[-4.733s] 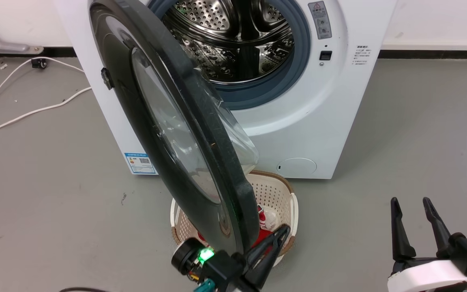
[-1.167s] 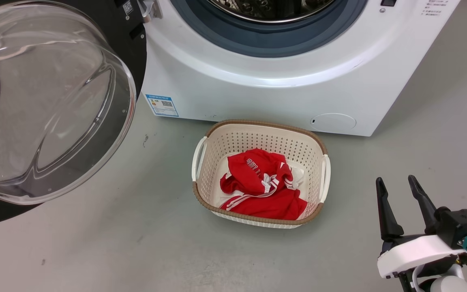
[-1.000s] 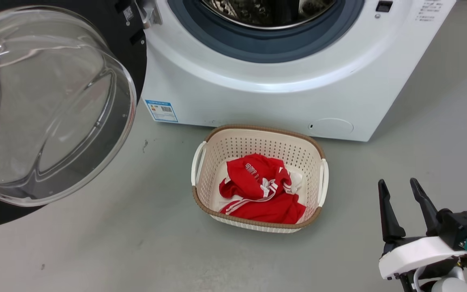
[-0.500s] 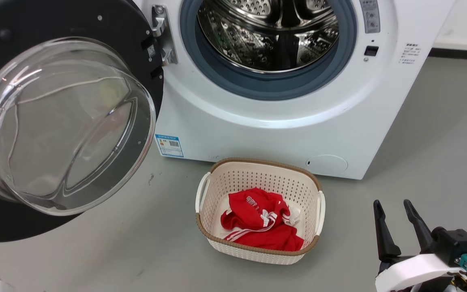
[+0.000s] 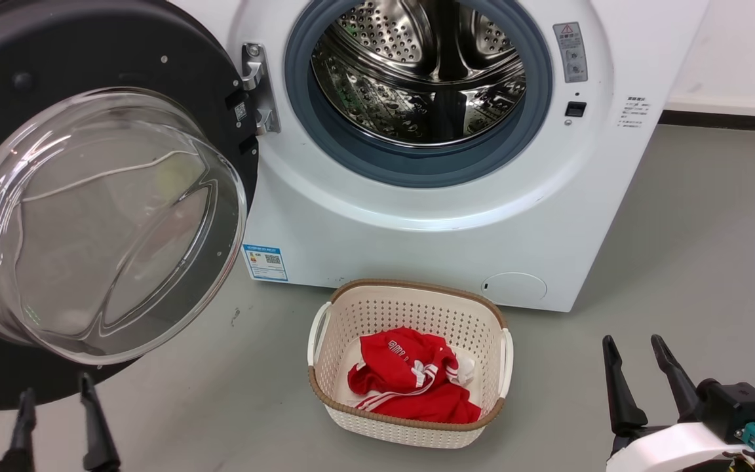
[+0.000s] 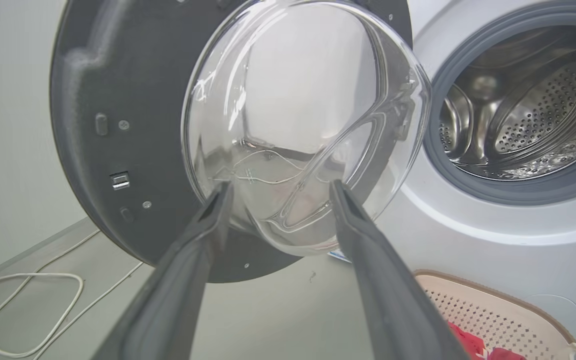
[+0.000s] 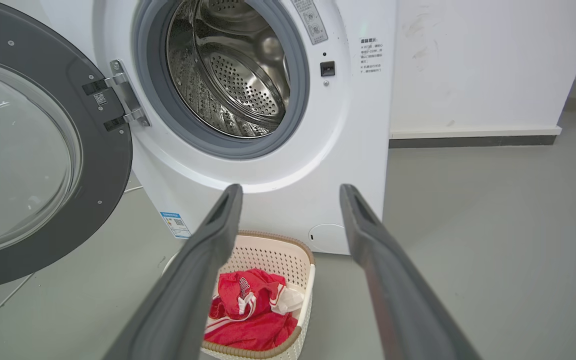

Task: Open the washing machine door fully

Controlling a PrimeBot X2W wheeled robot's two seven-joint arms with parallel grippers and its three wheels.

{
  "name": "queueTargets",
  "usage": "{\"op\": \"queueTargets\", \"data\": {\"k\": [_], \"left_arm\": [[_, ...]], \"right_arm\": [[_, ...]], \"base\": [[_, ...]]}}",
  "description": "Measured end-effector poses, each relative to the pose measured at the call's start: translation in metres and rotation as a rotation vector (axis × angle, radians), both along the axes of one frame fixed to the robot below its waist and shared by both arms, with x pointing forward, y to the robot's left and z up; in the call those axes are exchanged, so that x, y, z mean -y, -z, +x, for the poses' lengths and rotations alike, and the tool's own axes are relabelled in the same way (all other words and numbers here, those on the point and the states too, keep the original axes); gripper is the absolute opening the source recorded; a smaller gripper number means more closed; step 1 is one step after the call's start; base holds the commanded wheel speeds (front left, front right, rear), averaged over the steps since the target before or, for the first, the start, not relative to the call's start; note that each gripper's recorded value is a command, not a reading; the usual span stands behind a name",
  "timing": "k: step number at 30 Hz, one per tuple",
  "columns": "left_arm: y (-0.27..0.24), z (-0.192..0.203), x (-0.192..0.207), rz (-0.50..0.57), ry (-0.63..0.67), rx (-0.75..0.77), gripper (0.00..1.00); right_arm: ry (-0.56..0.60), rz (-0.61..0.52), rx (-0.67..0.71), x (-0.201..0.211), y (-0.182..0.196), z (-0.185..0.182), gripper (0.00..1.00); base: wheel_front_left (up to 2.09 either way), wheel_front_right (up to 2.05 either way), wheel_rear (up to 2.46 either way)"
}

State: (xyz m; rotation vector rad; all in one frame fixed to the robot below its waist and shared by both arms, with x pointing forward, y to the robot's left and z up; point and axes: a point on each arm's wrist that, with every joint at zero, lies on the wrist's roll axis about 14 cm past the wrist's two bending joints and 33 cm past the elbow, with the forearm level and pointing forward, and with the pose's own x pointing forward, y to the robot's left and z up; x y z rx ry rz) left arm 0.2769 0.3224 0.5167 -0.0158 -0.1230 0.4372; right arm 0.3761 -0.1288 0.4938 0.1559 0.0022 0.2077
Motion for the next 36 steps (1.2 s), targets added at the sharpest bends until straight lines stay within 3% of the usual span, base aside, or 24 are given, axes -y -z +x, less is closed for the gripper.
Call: {"op": "queueTargets", "data": {"k": [18,36], "left_arm": [[-0.030,0.075,0.138,0.039,0.431,0.087,1.00],[-0.024,0.083,0.146,0.061,0.456,0.061,1.00]], "right_arm": [[0.066,-0.104,0.087,0.025,-0.032,-0.015,1.00],[0.093,-0.123,0.072,0.034,-0.030,-0.024,1.00]], "base": [[0.00,0.00,0.00],[0.00,0.00,0.00]]}}
